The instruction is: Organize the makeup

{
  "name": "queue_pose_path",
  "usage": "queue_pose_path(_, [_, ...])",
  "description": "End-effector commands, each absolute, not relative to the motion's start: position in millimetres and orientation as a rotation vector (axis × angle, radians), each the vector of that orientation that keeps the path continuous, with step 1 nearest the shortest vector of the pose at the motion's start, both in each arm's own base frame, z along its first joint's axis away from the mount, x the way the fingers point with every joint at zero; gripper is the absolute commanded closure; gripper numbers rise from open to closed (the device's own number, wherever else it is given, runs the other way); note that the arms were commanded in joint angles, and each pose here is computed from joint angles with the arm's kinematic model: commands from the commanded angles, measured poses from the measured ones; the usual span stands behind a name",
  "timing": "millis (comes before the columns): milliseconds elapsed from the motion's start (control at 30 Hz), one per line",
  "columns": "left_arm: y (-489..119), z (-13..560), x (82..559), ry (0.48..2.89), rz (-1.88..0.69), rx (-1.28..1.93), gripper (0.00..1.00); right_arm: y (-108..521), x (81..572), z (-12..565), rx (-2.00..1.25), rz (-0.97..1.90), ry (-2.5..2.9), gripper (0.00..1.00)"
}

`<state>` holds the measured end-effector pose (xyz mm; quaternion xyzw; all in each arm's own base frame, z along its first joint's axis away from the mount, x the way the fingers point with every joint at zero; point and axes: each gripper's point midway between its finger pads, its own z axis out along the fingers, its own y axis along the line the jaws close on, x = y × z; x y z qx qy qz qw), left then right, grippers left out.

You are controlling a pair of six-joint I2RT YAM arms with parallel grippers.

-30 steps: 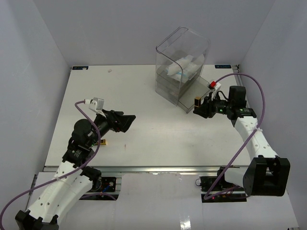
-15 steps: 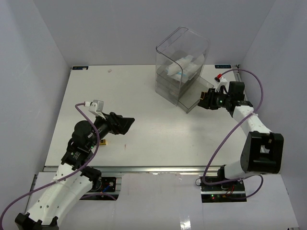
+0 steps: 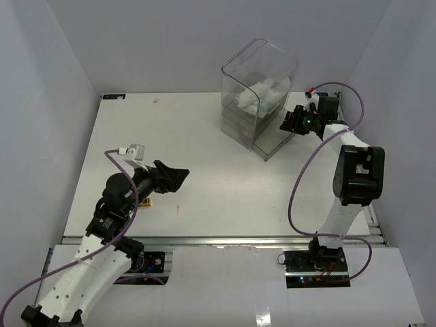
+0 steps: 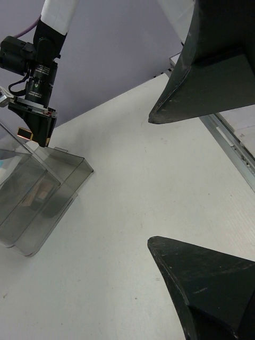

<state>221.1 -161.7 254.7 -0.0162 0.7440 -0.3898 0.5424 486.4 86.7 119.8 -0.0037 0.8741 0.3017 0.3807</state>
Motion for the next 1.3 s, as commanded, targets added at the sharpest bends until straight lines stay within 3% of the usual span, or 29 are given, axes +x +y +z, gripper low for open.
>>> queue_pose_path(0, [-148.0,239.3,225.0,1.814,-0.886,-0.186,0.02,76.7,508.0,129.7,0.017,0.700,2.202,0.59])
queue_pose_path(167, [-136.4,214.6,233.8,1.906,-0.835,-0.403,0.02,73.7,509.9,126.3,0.002,0.673,2.204,0.36])
queue_pose_path(233, [-136.0,205.1,235.3,1.951,-0.825,-0.464,0.02,73.3,509.1,126.7,-0.007,0.667,2.202,0.32])
queue_pose_path(500, [-116.9,167.7,237.6,2.098,-0.665,-0.788,0.06,80.9,476.1,160.1,-0.200,0.663,2.119,0.29])
queue_pose_path(700, [-98.3,131.7,234.4,2.214,-0.459,-0.974,0.14,134.5,368.1,203.4,-0.809,0.971,1.828,0.15])
queue_pose_path(833, [-78.9,110.0,234.6,2.233,-0.376,-1.136,0.20,142.6,330.4,211.0,-0.933,0.991,1.732,0.09])
queue_pose_path(967, [-39.7,88.5,233.9,2.189,-0.292,-1.382,0.21,141.0,318.0,219.7,-0.965,0.947,1.713,0.08])
queue_pose_path(1267, [-13.0,75.4,244.1,2.127,-0.209,-1.545,0.22,139.7,306.7,215.3,-0.966,0.961,1.709,0.05])
